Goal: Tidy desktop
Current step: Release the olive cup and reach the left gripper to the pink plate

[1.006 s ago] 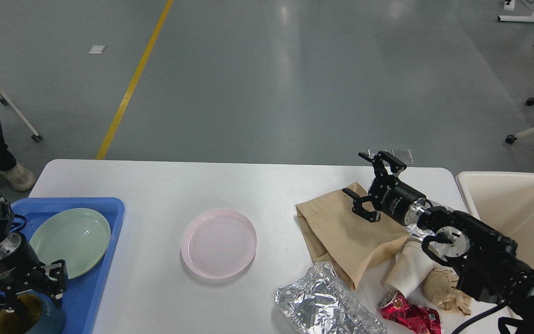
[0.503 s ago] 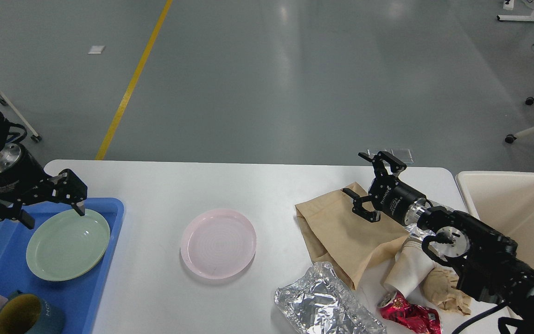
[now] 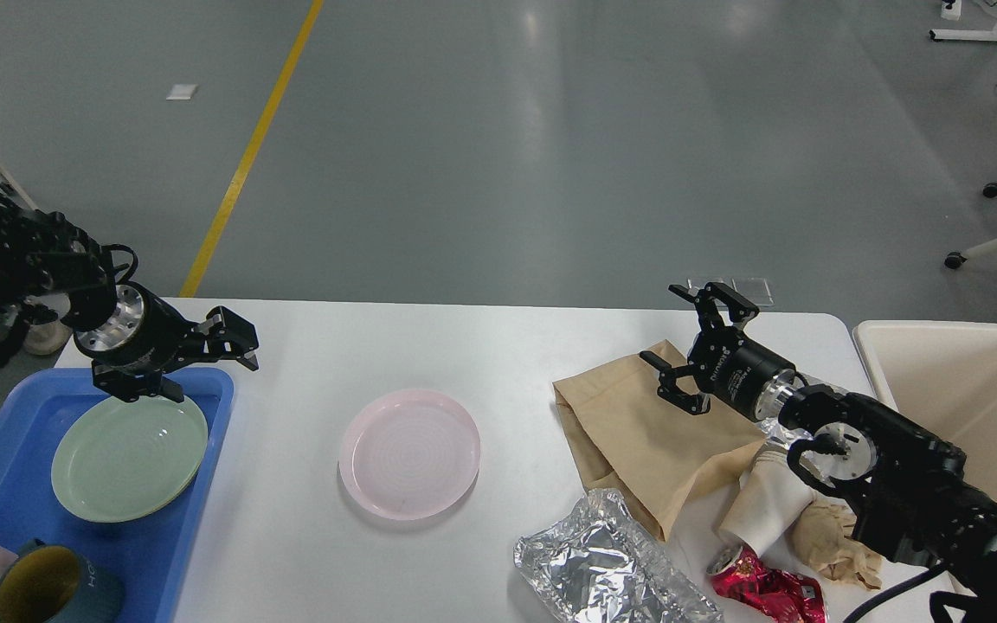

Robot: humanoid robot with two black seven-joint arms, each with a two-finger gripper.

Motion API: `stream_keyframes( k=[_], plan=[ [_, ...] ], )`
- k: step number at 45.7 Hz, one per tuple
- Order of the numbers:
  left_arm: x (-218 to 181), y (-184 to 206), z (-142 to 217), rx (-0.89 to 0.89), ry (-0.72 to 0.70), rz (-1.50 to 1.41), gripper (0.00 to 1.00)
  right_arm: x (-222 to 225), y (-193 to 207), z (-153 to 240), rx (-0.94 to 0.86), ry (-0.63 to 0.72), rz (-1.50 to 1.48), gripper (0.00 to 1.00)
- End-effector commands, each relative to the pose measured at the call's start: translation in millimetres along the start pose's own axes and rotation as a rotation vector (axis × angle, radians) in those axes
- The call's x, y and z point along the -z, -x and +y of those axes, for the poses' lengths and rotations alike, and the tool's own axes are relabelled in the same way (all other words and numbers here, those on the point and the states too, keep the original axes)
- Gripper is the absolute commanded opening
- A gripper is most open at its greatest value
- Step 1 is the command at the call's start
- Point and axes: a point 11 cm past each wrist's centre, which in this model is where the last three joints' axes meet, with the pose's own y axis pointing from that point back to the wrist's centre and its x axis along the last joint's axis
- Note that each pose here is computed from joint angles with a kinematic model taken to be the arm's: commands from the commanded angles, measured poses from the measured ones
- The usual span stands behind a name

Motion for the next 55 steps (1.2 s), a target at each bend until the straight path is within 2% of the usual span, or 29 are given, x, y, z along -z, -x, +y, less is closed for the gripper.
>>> stream_keyframes(
  k=[1, 8, 17, 31, 43, 55],
  plan=[
    [-1, 17, -20, 0.011, -0.012, -0.027, 0.96, 0, 0, 0, 0.000, 0.001, 0.001, 1.00],
    [-15, 39, -38, 0.063, -0.009, -0.098, 0.96, 0, 0, 0, 0.000, 0.000, 0.000, 1.00],
    [-38, 74, -58, 0.164, 0.001, -0.428, 0.96, 0, 0, 0, 0.000, 0.000, 0.000, 1.00],
    [-42, 80, -77, 0.109, 0.003, -0.811, 0.96, 0, 0, 0, 0.000, 0.000, 0.000, 1.00],
    [-37, 74, -85, 0.072, -0.009, -0.800, 0.96, 0, 0, 0, 0.000, 0.001, 0.001, 1.00],
    [-38, 76, -98, 0.036, 0.042, -0.674, 0.96, 0, 0, 0, 0.000, 0.001, 0.001, 1.00]
  ],
)
